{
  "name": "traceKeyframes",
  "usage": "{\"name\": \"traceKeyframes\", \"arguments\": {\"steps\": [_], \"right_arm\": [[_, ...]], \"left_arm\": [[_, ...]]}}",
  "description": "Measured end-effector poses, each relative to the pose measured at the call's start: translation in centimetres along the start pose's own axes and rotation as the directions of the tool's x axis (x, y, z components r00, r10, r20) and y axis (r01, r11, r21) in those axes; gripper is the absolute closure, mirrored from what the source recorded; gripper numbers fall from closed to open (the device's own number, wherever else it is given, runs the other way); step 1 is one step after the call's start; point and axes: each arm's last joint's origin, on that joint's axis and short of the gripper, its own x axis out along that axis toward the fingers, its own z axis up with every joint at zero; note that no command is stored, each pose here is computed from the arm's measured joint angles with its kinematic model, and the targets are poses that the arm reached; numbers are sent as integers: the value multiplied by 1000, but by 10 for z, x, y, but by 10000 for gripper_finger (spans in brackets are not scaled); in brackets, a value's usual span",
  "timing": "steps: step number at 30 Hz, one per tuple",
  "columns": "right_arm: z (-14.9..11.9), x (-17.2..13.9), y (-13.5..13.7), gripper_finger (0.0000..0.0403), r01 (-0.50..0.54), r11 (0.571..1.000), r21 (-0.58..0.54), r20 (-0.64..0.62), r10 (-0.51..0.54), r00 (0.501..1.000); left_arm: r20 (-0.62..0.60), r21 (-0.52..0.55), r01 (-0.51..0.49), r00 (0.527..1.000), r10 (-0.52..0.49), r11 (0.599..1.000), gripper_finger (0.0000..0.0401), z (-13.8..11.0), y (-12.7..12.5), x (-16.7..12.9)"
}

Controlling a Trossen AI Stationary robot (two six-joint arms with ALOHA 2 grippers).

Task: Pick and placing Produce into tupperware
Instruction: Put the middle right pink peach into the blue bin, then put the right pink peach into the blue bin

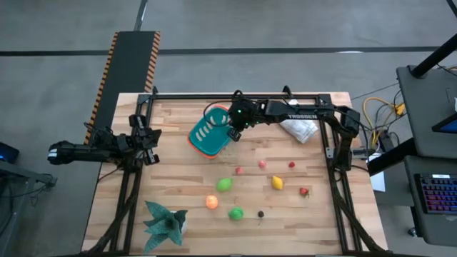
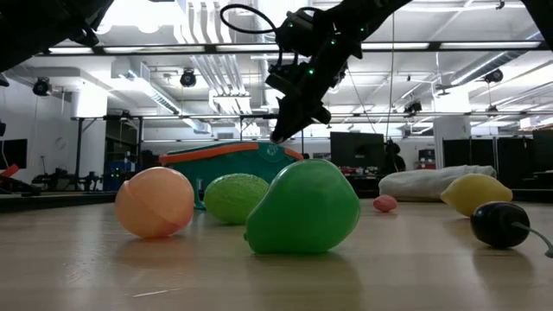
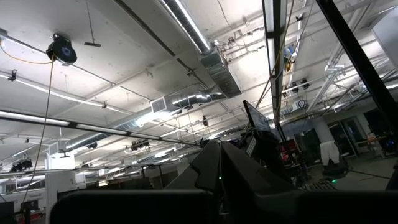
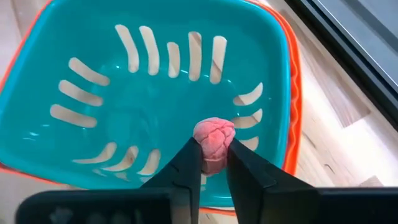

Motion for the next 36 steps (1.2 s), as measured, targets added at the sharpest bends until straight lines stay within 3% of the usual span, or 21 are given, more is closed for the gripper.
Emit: {"name": "traceKeyframes", "arguments": {"steps": [13,20,28,33,36], "right_arm": [[0,-5,0,224,-17,1000,-18,-4,17,1000],[-9,-60,11,210,-115,993,-34,-122,110,986],[-53,-111,44,209,-206,966,-153,-186,177,967],[-93,-115,51,209,-241,946,-215,-250,185,950],[-113,-106,51,209,-244,950,-196,-256,191,948]], "left_arm": [[0,0,0,1000,0,1000,401,0,0,0],[0,0,0,1000,0,1000,401,0,0,0],[-3,0,1,1000,-1,1000,401,0,0,0],[-4,0,1,1000,-1,1000,401,0,0,0],[-4,0,1,1000,-1,1000,401,0,0,0]]}}
